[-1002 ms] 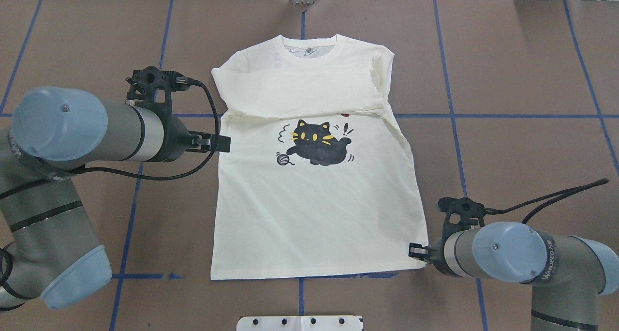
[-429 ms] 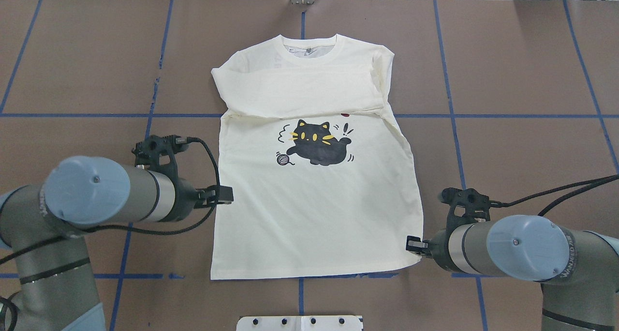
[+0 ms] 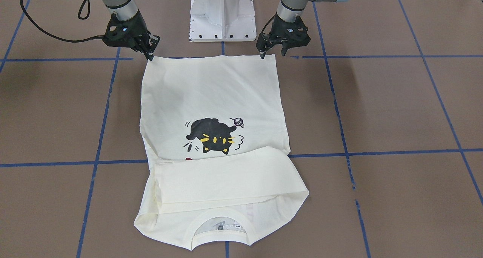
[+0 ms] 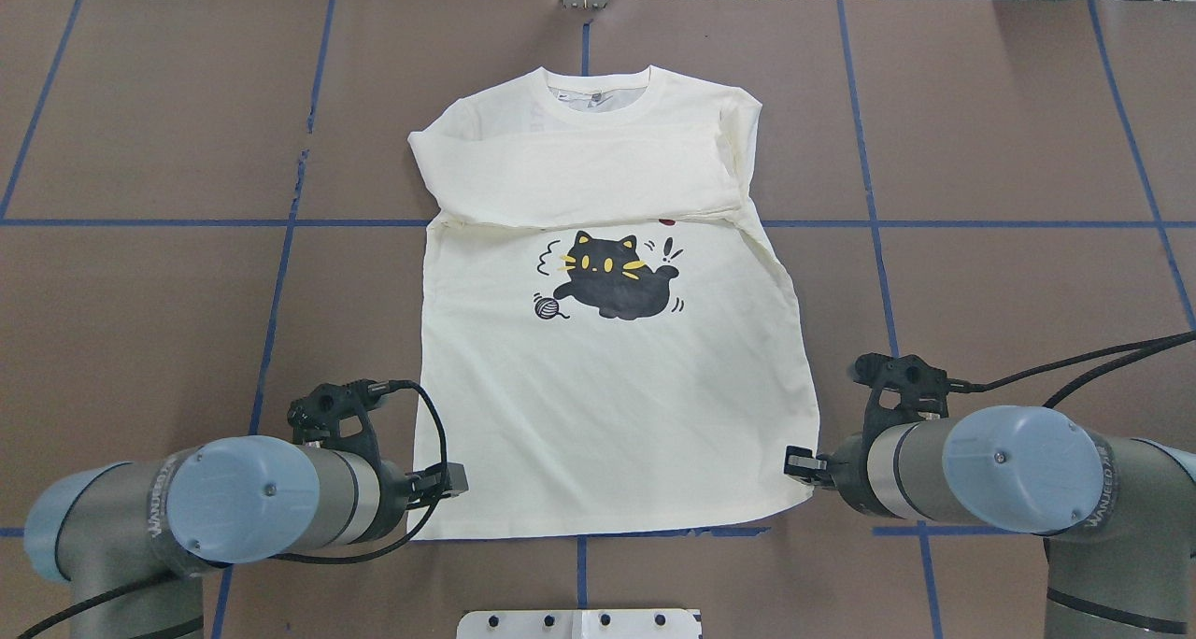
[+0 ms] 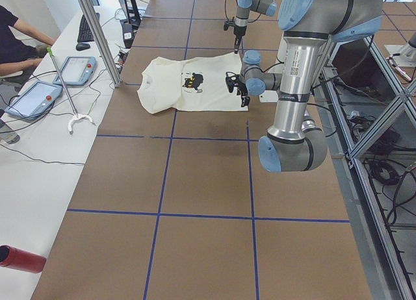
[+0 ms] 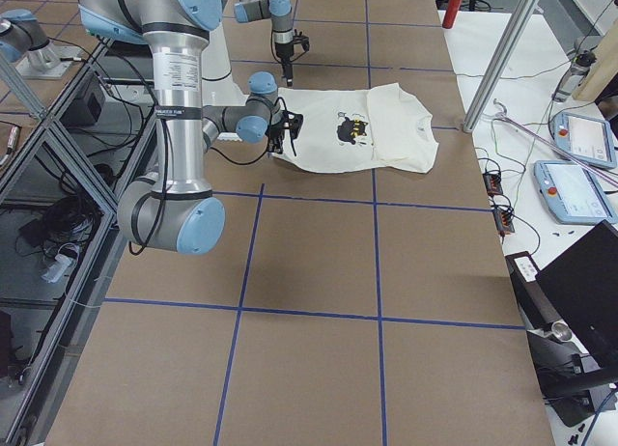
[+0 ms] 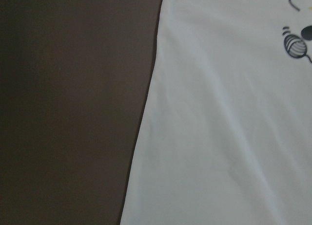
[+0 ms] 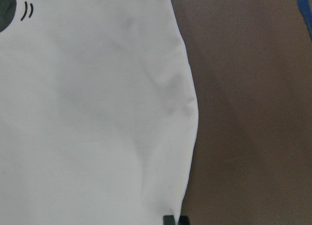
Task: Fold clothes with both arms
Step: 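Grasp the hem corners nearest the robot with both grippers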
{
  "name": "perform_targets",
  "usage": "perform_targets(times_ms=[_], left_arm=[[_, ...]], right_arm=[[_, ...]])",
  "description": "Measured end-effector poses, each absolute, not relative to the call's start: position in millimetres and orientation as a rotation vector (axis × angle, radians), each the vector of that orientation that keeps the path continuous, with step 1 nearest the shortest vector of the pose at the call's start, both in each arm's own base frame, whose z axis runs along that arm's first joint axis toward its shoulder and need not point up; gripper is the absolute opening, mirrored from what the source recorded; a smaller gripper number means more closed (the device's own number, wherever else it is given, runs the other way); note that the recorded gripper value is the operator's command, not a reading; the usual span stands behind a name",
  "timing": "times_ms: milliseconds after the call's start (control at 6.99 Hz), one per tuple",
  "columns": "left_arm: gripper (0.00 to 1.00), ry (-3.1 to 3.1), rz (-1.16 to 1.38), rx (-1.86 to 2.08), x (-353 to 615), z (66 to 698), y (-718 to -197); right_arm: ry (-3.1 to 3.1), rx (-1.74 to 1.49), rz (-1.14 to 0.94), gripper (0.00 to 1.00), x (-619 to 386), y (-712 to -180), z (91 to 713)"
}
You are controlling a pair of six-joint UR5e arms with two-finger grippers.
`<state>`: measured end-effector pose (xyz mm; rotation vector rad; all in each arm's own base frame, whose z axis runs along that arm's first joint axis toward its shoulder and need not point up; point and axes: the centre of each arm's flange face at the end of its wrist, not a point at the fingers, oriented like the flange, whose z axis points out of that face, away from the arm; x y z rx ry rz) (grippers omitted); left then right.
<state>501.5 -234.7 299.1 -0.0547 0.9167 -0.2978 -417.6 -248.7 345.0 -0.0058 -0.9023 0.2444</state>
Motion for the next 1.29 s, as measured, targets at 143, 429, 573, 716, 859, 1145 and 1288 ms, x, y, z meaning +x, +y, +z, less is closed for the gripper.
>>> perform_targets(times_ms=[143,429,573,716,859,1145,1288], left_arm=[[0.86,0.881,-0.307,-0.053,511,312,-229],[0.76,0.843,-0.316,-0.043,519,326,-228],[0.68,0.838,-0.317,-0.041,521,327,-227],[0.59,0.830,-0.316,-0.042,522,328,-226],[0.59,0.813,-0.312,-0.044,524,329,-223],[0.59,0.794,-0.307,-0.046,525,325,-219],[0.59,0.796,-0.305,-0.047,525,322,-219]], right_arm=[[-0.907,-0.005,0.246,0.00,-418,-250,343],[-0.909,-0.005,0.248,0.00,-417,-251,342],[-0.909,-0.005,0.249,0.00,-417,-252,342],[-0.909,-0.005,0.250,0.00,-416,-253,342],[-0.910,-0.005,0.251,0.00,-416,-253,342],[-0.910,-0.004,0.252,0.00,-415,-254,342],[-0.909,-0.004,0.253,0.00,-415,-255,342]])
